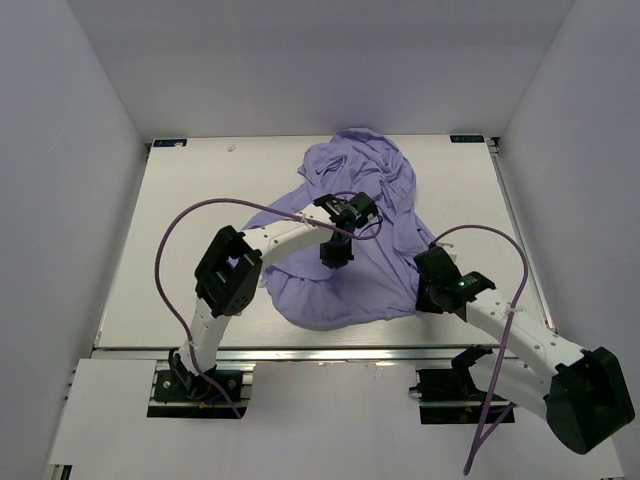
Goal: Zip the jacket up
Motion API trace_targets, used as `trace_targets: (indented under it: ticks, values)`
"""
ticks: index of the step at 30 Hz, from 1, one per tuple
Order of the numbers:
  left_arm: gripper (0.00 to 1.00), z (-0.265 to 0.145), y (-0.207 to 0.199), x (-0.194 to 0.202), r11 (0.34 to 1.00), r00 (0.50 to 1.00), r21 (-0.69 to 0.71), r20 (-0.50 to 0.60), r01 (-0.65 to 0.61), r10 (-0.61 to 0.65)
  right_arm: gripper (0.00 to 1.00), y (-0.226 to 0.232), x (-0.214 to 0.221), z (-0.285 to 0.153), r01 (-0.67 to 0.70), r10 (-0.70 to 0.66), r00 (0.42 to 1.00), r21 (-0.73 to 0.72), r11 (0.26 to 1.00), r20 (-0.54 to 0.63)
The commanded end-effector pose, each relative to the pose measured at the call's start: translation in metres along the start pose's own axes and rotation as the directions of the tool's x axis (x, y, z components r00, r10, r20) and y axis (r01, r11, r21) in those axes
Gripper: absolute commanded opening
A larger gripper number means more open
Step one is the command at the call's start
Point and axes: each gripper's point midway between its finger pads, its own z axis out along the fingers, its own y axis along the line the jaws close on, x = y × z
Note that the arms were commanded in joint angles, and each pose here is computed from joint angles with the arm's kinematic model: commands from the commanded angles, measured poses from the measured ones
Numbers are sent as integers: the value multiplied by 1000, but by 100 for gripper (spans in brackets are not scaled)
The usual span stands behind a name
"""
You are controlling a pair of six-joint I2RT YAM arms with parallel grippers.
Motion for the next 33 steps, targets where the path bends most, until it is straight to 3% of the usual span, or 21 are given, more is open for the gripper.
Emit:
trace_targets:
  ticks: [1,2,4,8,12,14,18,21,26,33]
  values:
    - [21,-27,10,-14,999,998,32,65,23,-25,0,0,-2,7,-20,20,1000,4,1000,5]
    - [10,-28,10,-14,999,998,37,65,22,-25,0,1,-2,8,-19,19,1000,2,1000,6]
    - [0,-33,6,-14,997,997,79,68,20,-26,0,2,-5,8,-20,20,1000,-4,1000,15]
    - [0,-37,-5,-7,981,997,195,73,-22,8,0,34,-25,-2,55,-39,995,-182,982,94]
    - [0,-66,-26,-19,919,981,387,192,-76,1,0,85,-55,-37,145,-28,967,-459,877,252]
    - [0,-95,-29,-26,877,966,471,256,-97,-31,0,100,-76,-57,188,12,936,-528,828,352]
    - [0,-138,-36,-38,776,912,607,396,-173,-106,0,125,-94,-82,263,52,898,-628,732,437]
    - [0,-151,-29,-36,739,883,645,444,-194,-155,0,143,-106,-99,333,85,860,-681,652,503]
    - [0,-165,-20,-41,707,828,676,507,-208,-241,0,160,-114,-115,382,126,837,-732,565,533]
    - [0,-172,-10,-37,670,780,704,549,-238,-300,0,172,-116,-127,329,179,867,-804,495,465]
